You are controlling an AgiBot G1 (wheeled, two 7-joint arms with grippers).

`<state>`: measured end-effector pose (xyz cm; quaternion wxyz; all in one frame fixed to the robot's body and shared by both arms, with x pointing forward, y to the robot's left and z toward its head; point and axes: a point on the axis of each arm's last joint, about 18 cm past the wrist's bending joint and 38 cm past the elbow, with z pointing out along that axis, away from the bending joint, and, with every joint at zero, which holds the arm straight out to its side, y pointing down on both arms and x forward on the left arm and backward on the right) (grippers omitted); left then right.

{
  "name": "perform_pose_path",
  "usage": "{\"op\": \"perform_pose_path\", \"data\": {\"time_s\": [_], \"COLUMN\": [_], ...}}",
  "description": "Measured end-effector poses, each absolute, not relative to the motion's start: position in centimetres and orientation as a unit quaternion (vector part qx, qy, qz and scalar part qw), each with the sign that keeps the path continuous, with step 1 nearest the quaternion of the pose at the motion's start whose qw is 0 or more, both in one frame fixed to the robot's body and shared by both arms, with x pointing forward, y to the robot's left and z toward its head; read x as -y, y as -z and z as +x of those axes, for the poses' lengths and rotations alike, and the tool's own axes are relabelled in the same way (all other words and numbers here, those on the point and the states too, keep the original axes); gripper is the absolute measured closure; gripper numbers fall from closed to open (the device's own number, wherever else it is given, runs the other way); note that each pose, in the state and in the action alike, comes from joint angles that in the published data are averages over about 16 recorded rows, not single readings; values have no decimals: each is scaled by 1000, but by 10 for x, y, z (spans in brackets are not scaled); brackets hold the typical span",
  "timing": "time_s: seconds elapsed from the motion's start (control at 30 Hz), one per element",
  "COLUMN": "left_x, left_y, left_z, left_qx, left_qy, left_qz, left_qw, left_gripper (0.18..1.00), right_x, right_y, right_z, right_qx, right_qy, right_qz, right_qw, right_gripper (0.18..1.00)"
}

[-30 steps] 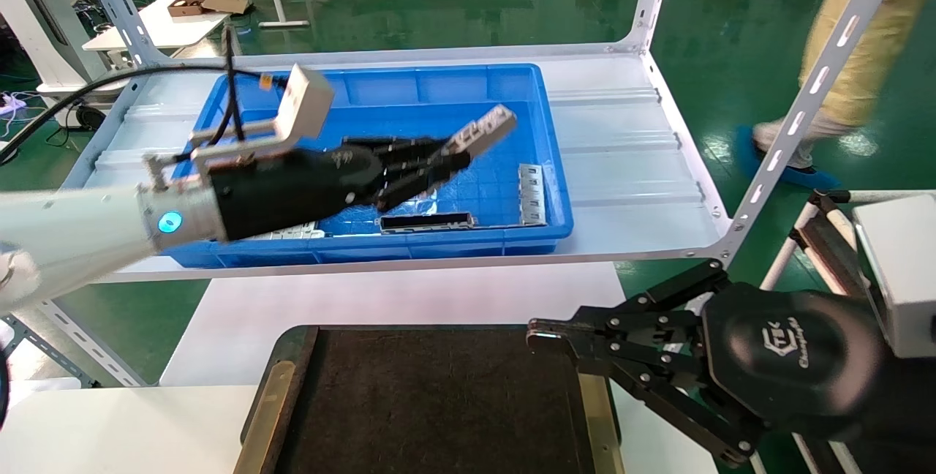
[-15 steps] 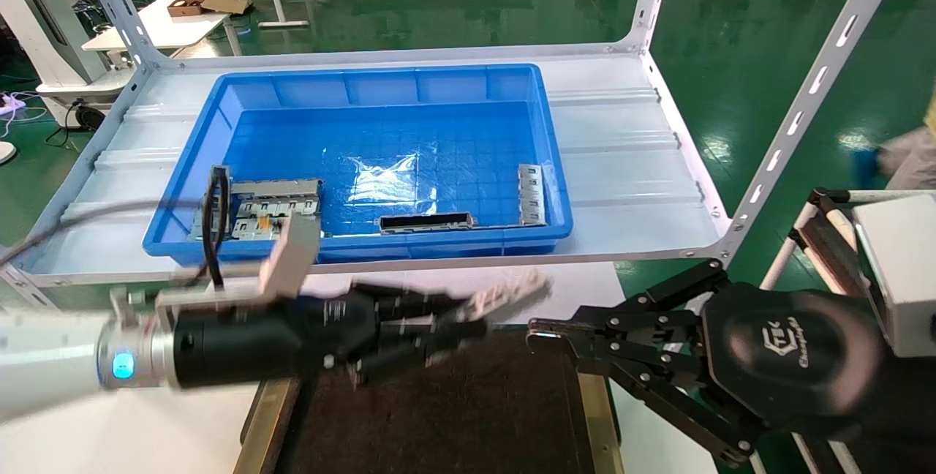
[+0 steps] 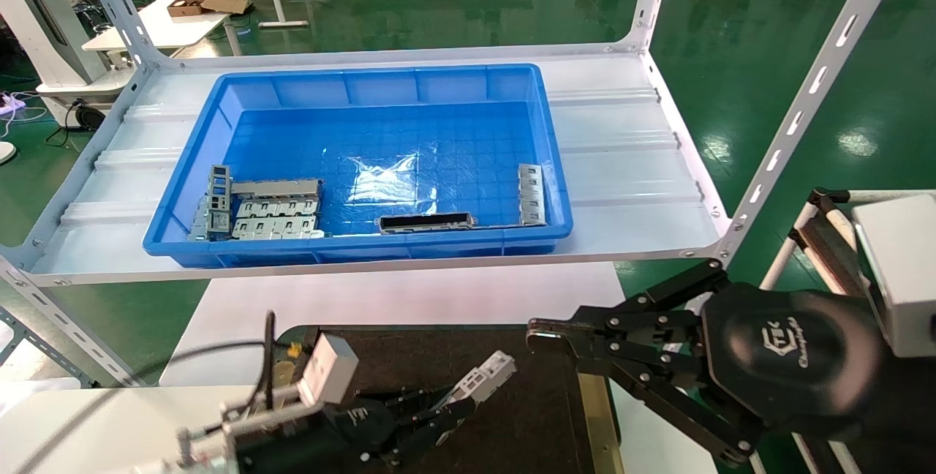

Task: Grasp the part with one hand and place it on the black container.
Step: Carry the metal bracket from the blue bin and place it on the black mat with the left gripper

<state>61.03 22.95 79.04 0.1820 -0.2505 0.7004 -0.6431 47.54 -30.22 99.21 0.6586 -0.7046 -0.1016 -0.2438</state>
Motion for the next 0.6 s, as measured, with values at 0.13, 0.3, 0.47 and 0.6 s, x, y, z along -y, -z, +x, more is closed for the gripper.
{"op": "perform_pose_path", "data": {"time_s": [0.13, 0.3, 0.47, 0.6], "left_x": [-221, -211, -201, -194], "left_y": [-765, -740, -721, -709], "left_z": [613, 619, 626, 633], "left_qx": [-677, -640, -604, -579], "left_qy": [639, 635, 631, 625], "left_qz": [-305, -368, -420, -454], "left_qw": [202, 226, 247, 263], "left_gripper": [862, 862, 862, 862], "right_x": [302, 302, 302, 302], "right_y": [-992, -992, -992, -992], "right_z": [475, 475, 475, 475], "right_qx": [102, 102, 102, 102], "right_qy": [244, 244, 244, 244], "right_qz": [-705, -705, -705, -705], "right_qw": [659, 659, 659, 659], "right_gripper": [988, 988, 988, 988]}}
